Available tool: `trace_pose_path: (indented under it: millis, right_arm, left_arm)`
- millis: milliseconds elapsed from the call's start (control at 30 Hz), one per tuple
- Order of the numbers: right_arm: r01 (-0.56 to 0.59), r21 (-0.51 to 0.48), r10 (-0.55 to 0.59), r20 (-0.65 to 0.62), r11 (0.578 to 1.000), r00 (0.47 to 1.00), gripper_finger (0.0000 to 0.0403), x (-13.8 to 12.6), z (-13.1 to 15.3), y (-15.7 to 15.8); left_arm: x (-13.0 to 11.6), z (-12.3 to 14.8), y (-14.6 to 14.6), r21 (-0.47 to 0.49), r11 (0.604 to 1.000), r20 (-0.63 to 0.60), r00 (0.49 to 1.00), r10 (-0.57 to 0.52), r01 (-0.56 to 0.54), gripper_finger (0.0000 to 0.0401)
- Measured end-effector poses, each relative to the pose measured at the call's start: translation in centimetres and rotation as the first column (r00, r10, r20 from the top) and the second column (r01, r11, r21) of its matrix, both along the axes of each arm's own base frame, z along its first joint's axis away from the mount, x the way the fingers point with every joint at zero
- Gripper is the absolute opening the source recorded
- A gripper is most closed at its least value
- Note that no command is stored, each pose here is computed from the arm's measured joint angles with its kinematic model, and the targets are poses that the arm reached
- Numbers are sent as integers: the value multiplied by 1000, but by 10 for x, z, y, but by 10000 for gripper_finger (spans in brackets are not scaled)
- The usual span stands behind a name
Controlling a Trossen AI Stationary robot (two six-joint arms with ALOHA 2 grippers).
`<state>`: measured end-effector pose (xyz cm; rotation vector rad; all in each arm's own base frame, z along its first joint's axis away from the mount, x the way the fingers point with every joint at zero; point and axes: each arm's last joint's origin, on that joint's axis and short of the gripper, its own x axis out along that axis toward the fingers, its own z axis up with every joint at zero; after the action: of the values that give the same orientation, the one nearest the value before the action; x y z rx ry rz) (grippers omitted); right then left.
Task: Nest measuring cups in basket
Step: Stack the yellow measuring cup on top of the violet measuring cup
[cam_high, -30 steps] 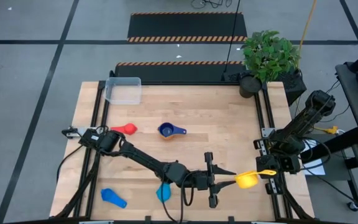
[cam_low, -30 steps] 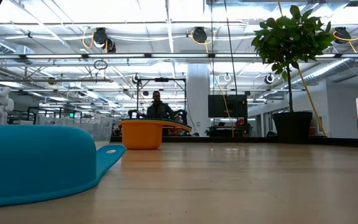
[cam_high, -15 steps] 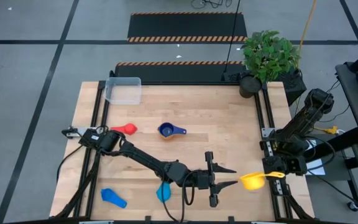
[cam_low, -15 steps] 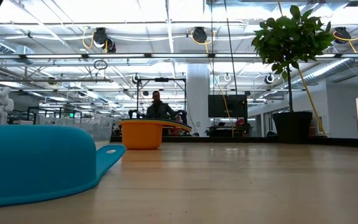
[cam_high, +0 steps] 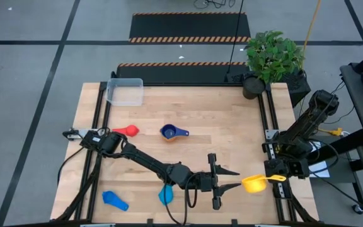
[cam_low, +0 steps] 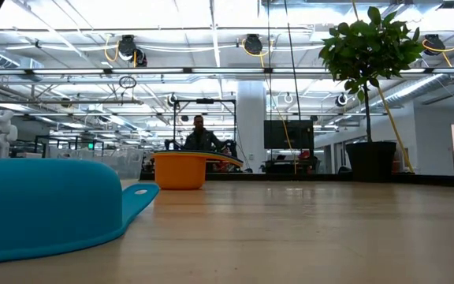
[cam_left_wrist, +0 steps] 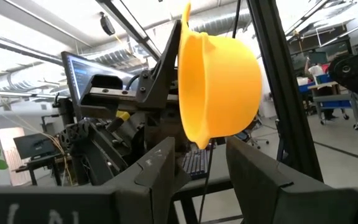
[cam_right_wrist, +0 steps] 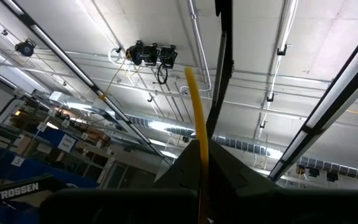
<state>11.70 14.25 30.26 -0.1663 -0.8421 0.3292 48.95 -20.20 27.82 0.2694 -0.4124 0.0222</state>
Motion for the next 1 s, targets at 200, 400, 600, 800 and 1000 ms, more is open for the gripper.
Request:
trace_pose_path:
  millis: [200,400,600,800,1000]
  right_arm:
    - [4,-5,-4,-5,1000,1000,2,1,-1,0]
    - [8,15,-8,-25,1000,1000,2,10,-4,-2]
    - [11,23,-11,-21,1000,1000,2,10,-4,-2]
    - [12,25,-12,-18,1000,1000,2,10,-4,-2]
    - [14,24,-13,-19,1000,1000,2,10,-4,-2]
  left_arm:
    - [1,0,4,-13,1000,-1,1000,2,-2,149]
    - [4,-2,10,-43,999,-15,1000,-1,0,149]
    - [3,-1,8,-26,1000,-11,1000,3,-3,148]
    - [3,-1,8,-21,1000,-11,1000,5,-5,110]
    - [4,-3,7,-17,1000,-25,1000,2,-2,45]
